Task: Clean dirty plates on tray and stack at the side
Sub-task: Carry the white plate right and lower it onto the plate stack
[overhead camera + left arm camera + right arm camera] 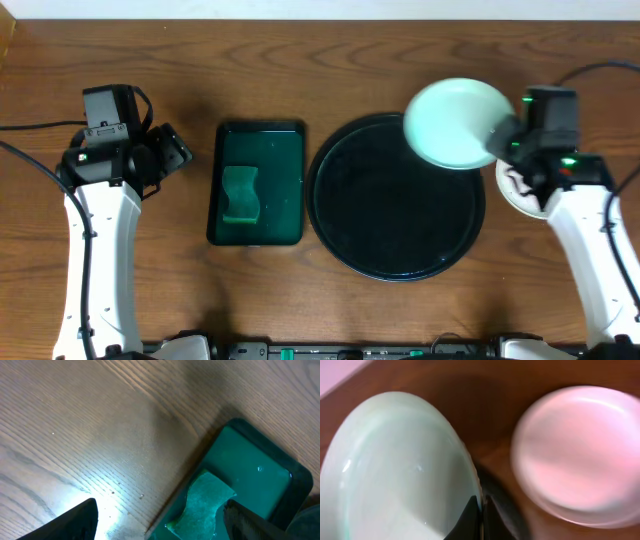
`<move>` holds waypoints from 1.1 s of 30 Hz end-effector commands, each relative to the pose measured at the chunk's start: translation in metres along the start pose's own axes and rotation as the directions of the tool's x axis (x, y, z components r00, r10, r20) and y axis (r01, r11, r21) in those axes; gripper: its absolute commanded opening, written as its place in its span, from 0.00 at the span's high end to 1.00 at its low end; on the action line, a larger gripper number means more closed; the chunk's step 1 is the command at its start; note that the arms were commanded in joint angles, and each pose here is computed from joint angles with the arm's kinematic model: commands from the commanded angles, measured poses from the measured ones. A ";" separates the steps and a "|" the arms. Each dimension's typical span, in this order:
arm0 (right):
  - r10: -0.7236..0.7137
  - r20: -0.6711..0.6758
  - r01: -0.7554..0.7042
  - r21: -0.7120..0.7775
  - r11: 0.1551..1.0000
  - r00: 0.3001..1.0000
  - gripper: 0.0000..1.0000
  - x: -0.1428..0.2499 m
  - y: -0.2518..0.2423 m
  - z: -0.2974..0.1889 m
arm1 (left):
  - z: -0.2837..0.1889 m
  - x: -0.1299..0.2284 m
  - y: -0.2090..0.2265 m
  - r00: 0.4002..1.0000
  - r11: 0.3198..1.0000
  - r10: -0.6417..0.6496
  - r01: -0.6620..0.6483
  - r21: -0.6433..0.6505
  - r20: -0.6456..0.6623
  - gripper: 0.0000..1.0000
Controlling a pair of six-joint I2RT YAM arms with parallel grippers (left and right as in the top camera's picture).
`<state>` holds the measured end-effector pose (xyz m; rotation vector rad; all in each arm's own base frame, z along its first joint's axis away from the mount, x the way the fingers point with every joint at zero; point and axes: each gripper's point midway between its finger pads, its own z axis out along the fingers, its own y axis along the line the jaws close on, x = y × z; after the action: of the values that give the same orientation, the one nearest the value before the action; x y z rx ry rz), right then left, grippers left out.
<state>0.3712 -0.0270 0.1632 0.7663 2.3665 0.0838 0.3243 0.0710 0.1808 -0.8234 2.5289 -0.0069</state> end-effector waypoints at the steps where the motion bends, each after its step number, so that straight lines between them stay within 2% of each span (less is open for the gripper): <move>1: 0.053 0.025 -0.054 0.060 0.997 0.998 0.99 -0.020 -0.038 -0.005 | -0.004 -0.004 0.000 1.000 1.000 0.002 -0.002 0.001 0.012 0.20; 10: 0.231 0.050 -0.236 0.240 0.942 0.972 0.99 -0.036 -0.139 -0.013 | -0.004 -0.004 0.000 1.000 1.000 0.002 -0.002 0.001 0.012 0.20; 18: 0.330 0.101 -0.344 0.358 0.868 0.938 0.99 -0.035 -0.195 -0.021 | -0.004 -0.004 0.000 1.000 1.000 0.002 -0.002 0.001 0.012 0.20; 21: 0.370 0.110 -0.383 0.382 0.841 0.922 0.99 -0.031 -0.205 -0.017 | -0.004 -0.004 0.000 1.000 1.000 0.002 -0.002 0.001 0.012 0.20; 33: 0.401 0.052 -0.386 0.404 0.829 0.915 0.99 -0.008 -0.214 0.020 | -0.004 -0.004 0.000 1.000 1.000 0.002 -0.002 0.001 0.012 0.20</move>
<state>0.2821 -0.2097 0.1116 1.4235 2.2378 -0.2318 0.3244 0.0709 0.1808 -0.8228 2.5287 -0.0070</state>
